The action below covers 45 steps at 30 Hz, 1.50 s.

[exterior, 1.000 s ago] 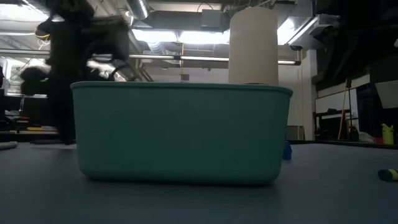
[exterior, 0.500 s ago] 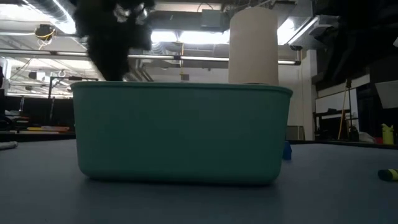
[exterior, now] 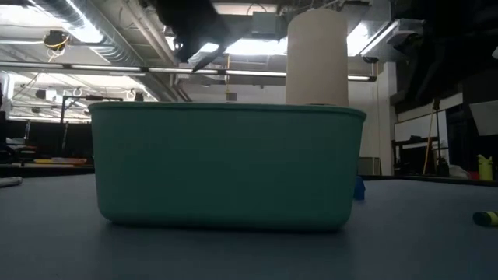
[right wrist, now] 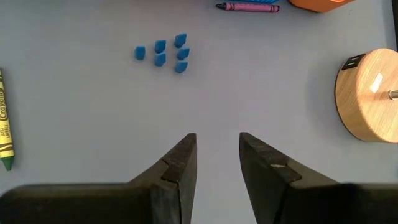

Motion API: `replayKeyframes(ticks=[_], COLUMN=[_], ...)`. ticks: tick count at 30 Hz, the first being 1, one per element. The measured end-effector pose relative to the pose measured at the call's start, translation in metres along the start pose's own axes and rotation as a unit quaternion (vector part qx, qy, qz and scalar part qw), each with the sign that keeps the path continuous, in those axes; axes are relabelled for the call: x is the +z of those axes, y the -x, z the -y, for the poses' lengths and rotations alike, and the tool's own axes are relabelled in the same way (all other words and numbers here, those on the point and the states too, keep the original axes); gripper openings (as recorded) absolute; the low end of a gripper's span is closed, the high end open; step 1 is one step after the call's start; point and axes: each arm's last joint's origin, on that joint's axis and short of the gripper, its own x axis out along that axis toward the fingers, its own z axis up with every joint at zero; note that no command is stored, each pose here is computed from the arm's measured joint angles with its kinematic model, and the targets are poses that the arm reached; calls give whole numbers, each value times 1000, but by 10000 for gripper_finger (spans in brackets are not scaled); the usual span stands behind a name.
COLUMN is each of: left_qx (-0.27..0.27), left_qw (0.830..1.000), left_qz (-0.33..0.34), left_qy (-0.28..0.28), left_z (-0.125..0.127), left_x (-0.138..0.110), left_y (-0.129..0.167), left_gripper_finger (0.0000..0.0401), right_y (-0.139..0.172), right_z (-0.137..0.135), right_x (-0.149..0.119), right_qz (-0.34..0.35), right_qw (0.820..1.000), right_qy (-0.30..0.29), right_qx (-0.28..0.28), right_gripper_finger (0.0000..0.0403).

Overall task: Sort crayons
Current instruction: Put the purple crayon into the red bin

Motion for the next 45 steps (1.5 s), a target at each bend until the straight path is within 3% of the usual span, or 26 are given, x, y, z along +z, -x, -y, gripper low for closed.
replayKeyframes(ticks=[5,18,29,34,40,45], left_qx=[3,11,40,40,40,40], left_qw=[1000,999,998,998,998,998], left_qz=[15,-28,-22,-22,-22,-22], left_qy=[-11,-32,-33,-33,-33,-33], left_z=[11,20,18,18,18,18], left_x=[-3,-22,-23,-23,-23,-23], left_y=[-6,-35,-38,-38,-38,-38], left_gripper_finger=[5,16,85,92,90,90], right_y=[0,0,2,-3,-38,-69], right_z=[0,-1,4,11,32,48], right_x=[0,4,15,16,1,-5], right_qz=[1,22,105,115,114,152], right_qw=[1000,1000,987,979,955,935], right_qy=[0,-8,-42,-92,-180,-270], right_qx=[0,5,-113,-142,-205,-171], right_gripper_finger=[117,117,117,117,117,117])
